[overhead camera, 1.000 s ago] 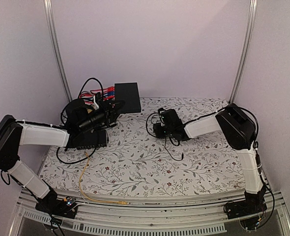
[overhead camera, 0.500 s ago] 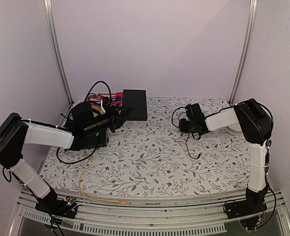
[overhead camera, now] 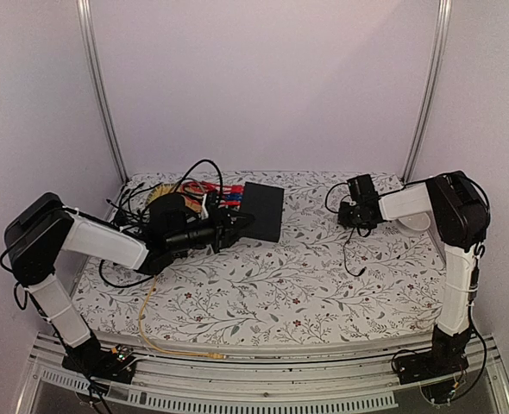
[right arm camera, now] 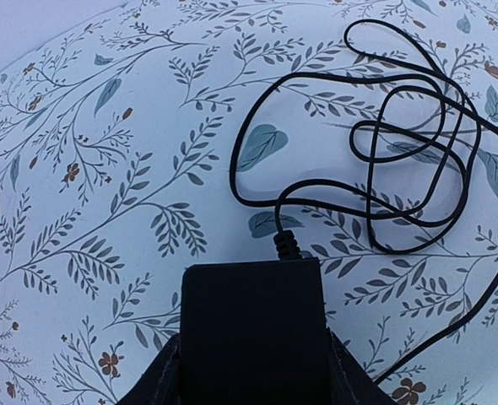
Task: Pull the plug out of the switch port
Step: Move the connector to the corner of the board, then place the connector at the corner of the board.
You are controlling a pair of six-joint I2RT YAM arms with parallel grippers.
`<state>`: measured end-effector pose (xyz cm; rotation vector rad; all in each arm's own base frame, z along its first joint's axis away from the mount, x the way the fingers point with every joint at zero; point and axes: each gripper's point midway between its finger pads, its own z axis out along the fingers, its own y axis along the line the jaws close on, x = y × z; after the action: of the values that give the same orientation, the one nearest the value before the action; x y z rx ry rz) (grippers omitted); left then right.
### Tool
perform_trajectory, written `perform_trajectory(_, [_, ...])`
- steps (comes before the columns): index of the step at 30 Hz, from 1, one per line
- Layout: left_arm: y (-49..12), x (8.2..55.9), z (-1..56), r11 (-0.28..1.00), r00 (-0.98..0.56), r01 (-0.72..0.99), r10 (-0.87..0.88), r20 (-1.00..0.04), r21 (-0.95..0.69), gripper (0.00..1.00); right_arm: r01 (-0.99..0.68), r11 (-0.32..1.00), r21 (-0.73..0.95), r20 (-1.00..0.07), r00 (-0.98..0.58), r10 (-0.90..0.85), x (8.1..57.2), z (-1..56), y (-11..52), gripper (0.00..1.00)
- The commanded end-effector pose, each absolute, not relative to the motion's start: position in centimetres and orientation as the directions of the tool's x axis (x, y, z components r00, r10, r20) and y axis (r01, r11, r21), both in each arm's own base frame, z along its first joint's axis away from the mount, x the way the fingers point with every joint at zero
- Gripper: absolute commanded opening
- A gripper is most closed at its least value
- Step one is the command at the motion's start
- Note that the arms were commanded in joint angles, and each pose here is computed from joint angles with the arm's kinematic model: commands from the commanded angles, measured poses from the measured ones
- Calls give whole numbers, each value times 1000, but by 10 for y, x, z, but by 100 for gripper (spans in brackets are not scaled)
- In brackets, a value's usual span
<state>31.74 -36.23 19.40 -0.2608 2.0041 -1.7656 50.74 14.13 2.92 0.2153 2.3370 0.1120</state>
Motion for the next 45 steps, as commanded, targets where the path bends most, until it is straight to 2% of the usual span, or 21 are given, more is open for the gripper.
perform_trajectory(1, [-379, 311, 264, -9, -839, 375, -430, -335, -927, 0, 199, 973, 117, -611, -758, 228, 487, 14, 117, 27])
perform_trajectory(4, [-385, 308, 256, -14, -852, 363, -410, -326, -932, 0, 200, 971, 128, -598, -765, 236, 489, 12, 119, 34])
perform_trajectory(7, [-386, 309, 251, -12, -856, 355, -407, -320, -935, 0, 188, 973, 137, -589, -774, 233, 488, 11, 122, 56])
perform_trajectory(9, [-387, 310, 247, -6, -858, 350, -403, -318, -937, 0, 182, 972, 146, -588, -774, 233, 487, 13, 123, 66])
perform_trajectory(14, [-391, 312, 235, 5, -865, 335, -395, -310, -942, 0, 173, 972, 157, -615, -753, 233, 486, 32, 122, 81])
perform_trajectory(22, [-399, 320, 218, 20, -876, 316, -379, -299, -949, 0, 121, 959, 257, -655, -707, 265, 470, 81, 133, 83])
perform_trajectory(27, [-406, 324, 203, 35, -884, 312, -357, -303, -950, 0, 14, 936, 352, -700, -660, 273, 456, 141, 162, 84])
perform_trajectory(34, [-409, 333, 185, 41, -889, 296, -353, -291, -954, 0, -99, 910, 402, -749, -607, 265, 440, 207, 190, 86])
perform_trajectory(38, [-411, 340, 173, 51, -898, 275, -342, -275, -960, 0, -85, 921, 380, -736, -631, 245, 438, 198, 189, 87])
perform_trajectory(45, [-409, 349, 162, 38, -910, 241, -340, -239, -970, 0, 39, 934, 354, -658, -700, 278, 446, 136, 161, 87])
